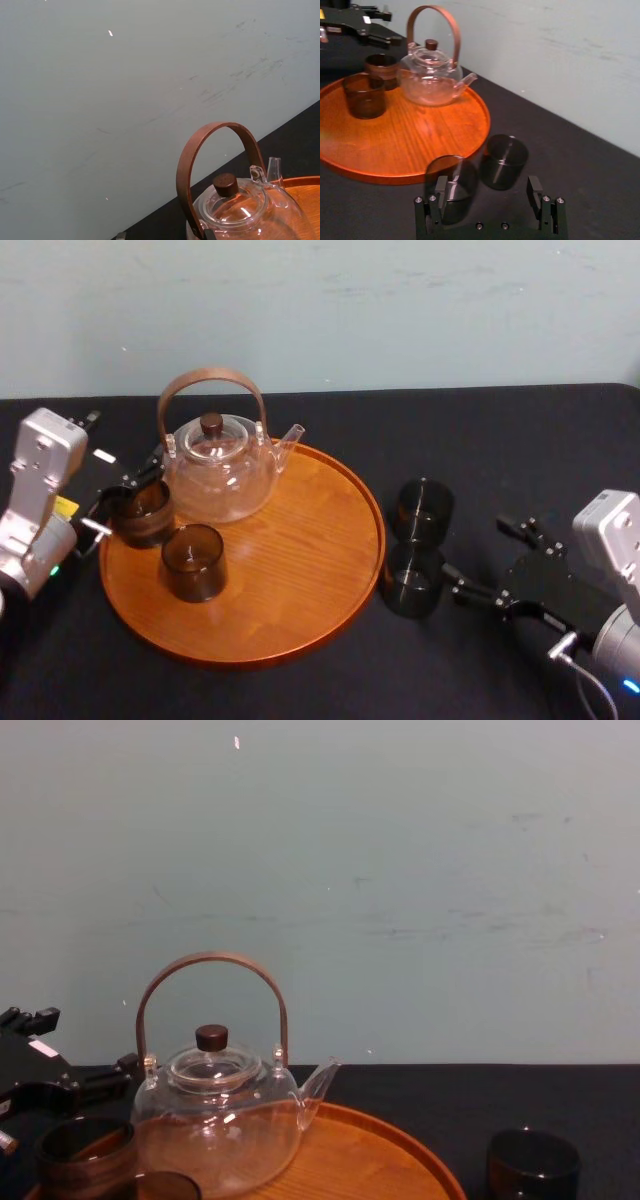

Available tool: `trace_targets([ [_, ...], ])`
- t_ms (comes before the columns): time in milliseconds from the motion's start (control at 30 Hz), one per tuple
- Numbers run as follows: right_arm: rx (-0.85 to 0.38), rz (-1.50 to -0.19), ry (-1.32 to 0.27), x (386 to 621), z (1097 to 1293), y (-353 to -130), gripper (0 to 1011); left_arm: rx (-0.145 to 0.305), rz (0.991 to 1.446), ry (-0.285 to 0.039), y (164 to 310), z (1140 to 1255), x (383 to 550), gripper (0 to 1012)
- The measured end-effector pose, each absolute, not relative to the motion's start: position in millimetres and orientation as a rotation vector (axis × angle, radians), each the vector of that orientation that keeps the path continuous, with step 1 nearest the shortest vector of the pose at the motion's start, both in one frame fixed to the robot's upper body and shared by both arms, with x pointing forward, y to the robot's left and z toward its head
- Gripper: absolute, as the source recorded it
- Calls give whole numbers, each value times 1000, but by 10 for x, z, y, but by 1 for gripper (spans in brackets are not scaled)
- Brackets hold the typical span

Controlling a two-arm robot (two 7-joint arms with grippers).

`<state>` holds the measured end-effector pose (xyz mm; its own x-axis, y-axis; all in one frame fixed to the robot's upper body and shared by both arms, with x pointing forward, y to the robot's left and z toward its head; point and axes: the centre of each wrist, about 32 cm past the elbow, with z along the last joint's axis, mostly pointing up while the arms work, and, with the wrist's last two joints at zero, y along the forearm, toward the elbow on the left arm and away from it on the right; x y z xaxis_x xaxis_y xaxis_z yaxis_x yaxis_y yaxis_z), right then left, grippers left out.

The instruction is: Pick up the glass from the table and place it on the tray.

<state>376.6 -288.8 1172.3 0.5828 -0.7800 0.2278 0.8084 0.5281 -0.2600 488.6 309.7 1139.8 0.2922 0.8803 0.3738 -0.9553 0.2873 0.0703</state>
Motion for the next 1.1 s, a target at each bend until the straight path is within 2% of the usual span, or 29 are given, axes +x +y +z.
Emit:
trace_targets([
  [367, -338, -894, -11, 3758, 11683, -2741, 1002, 304, 1248, -285, 3097, 11398, 4886, 1001],
  [1100, -348, -879, 15, 3847, 11591, -2719, 1002, 305, 1248, -285, 3097, 11398, 4886, 1001],
])
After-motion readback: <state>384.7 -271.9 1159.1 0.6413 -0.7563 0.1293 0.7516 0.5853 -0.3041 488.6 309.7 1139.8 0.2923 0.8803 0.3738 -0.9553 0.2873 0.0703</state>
